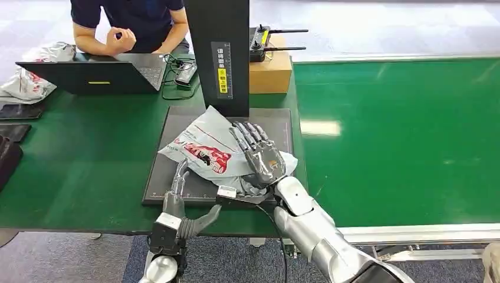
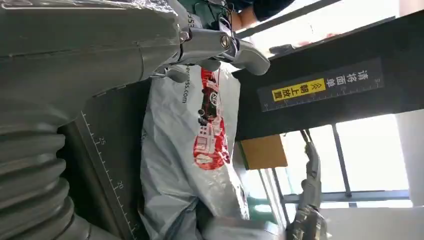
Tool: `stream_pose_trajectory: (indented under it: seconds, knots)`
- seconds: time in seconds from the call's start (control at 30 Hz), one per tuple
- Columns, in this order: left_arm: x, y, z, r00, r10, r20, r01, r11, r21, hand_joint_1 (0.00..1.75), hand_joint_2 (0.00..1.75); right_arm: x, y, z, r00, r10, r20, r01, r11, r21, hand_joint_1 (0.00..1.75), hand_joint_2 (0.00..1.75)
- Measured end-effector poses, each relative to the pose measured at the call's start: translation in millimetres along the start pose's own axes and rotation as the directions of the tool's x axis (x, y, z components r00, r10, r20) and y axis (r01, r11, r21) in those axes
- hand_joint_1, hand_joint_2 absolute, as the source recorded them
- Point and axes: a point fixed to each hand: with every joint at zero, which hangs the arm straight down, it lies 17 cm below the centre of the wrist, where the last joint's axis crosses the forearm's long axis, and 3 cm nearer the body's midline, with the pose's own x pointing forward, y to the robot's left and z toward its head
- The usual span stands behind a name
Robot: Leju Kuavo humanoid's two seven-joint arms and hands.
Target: Moved the parcel from conveyor to table for the left to box.
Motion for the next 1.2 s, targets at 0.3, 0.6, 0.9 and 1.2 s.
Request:
stream_pose_trajectory:
  seconds: [0.3,0.6,0.9,1.2]
  knots:
    - [-7.8,5.5,10.1,1.000,-0.012,-0.023,0.012,1.000,0.013,0.00,1.75,-26.0,-22.6,27.0,0.446,-0.891,-0.080,0.872,0.453,-0.184,0.00,1.75]
    - [-10.6,9.3,12.6,0.999,-0.033,-0.024,0.034,0.999,0.016,0.00,1.75,-25.7,-69.3,63.5,0.396,-0.918,0.034,0.877,0.367,-0.311,0.00,1.75]
    - [-10.6,10.0,13.1,0.999,-0.051,-0.015,0.051,0.999,0.008,0.00,1.75,-29.1,-100.6,84.5,0.423,-0.902,0.086,0.851,0.363,-0.380,0.00,1.75]
    - [-6.7,14.7,10.6,0.993,-0.116,0.026,0.116,0.993,-0.005,0.00,1.75,-32.5,-124.4,111.5,0.534,-0.842,0.081,0.770,0.445,-0.457,0.00,1.75]
